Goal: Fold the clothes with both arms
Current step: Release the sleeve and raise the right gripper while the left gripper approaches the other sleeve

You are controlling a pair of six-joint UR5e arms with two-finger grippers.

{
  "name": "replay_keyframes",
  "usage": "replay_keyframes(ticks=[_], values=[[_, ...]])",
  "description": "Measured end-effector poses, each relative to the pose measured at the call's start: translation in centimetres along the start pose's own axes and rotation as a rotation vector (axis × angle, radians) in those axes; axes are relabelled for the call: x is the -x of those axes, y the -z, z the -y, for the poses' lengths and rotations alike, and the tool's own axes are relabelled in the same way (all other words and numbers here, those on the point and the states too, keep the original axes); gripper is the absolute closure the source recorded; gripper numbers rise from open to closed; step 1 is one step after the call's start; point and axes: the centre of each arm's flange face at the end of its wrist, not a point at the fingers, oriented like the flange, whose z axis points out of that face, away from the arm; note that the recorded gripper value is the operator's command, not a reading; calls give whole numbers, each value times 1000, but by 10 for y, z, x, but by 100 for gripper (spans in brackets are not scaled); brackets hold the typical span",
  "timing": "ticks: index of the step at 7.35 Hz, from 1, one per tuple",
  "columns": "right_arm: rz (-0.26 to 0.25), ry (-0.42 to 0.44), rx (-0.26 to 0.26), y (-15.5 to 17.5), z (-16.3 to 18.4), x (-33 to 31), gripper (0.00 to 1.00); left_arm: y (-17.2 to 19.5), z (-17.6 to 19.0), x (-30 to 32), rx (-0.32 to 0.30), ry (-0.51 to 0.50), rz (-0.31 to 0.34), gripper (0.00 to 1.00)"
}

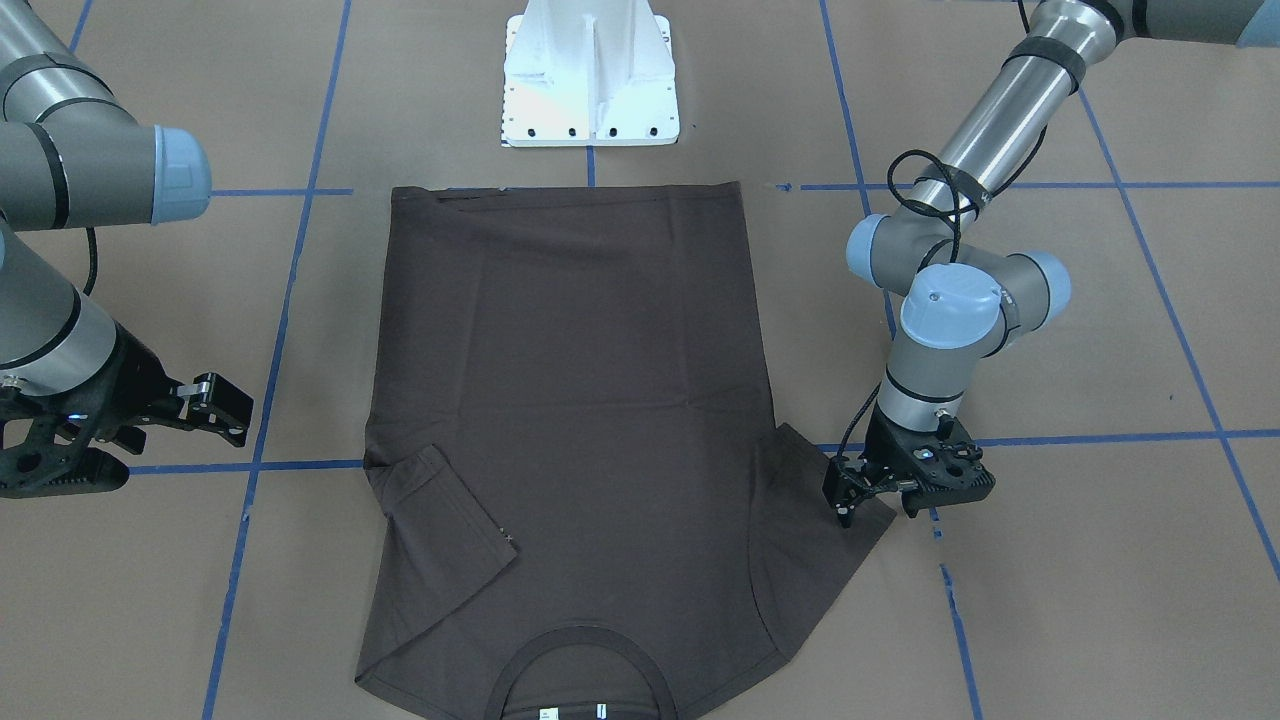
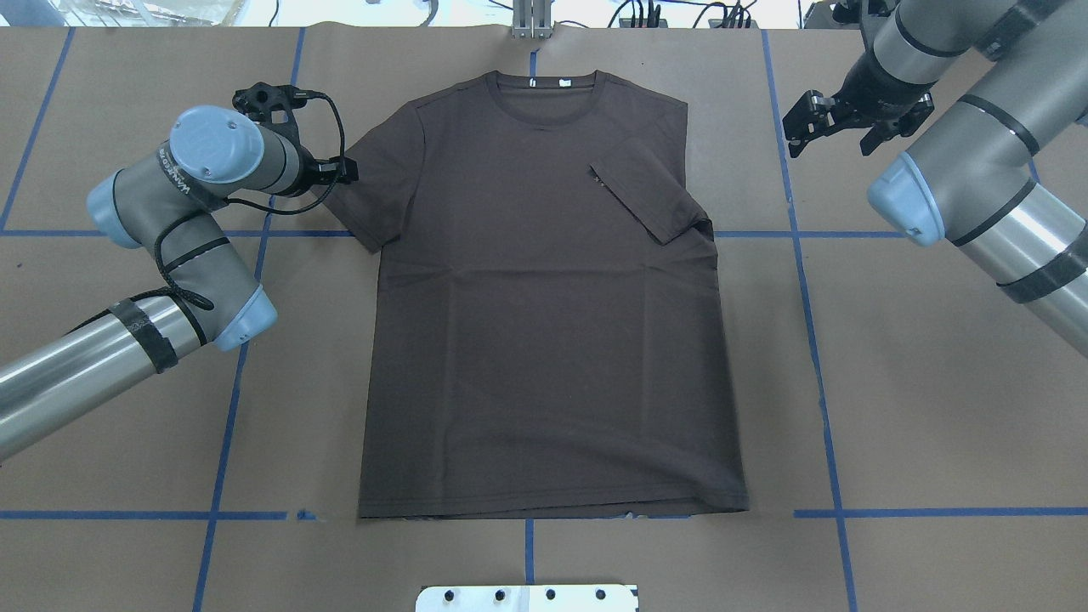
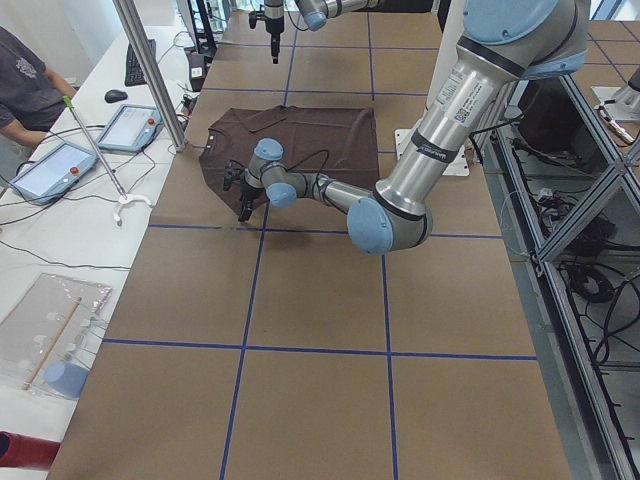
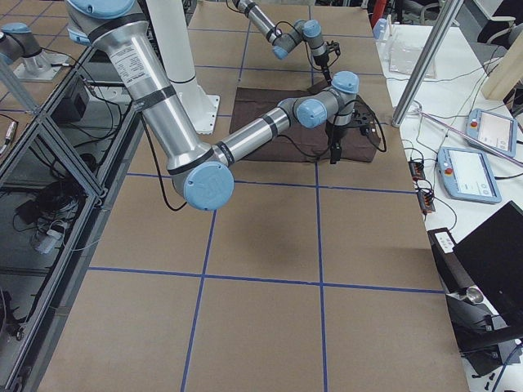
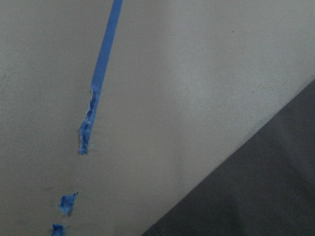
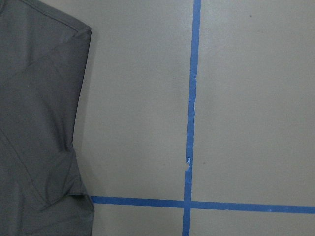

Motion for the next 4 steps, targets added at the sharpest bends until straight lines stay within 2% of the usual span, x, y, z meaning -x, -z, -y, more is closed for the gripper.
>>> replay_keyframes(ticks=[4], values=[[-3, -1, 2, -2, 1, 0, 0, 2, 1, -2, 0, 2, 0, 65]])
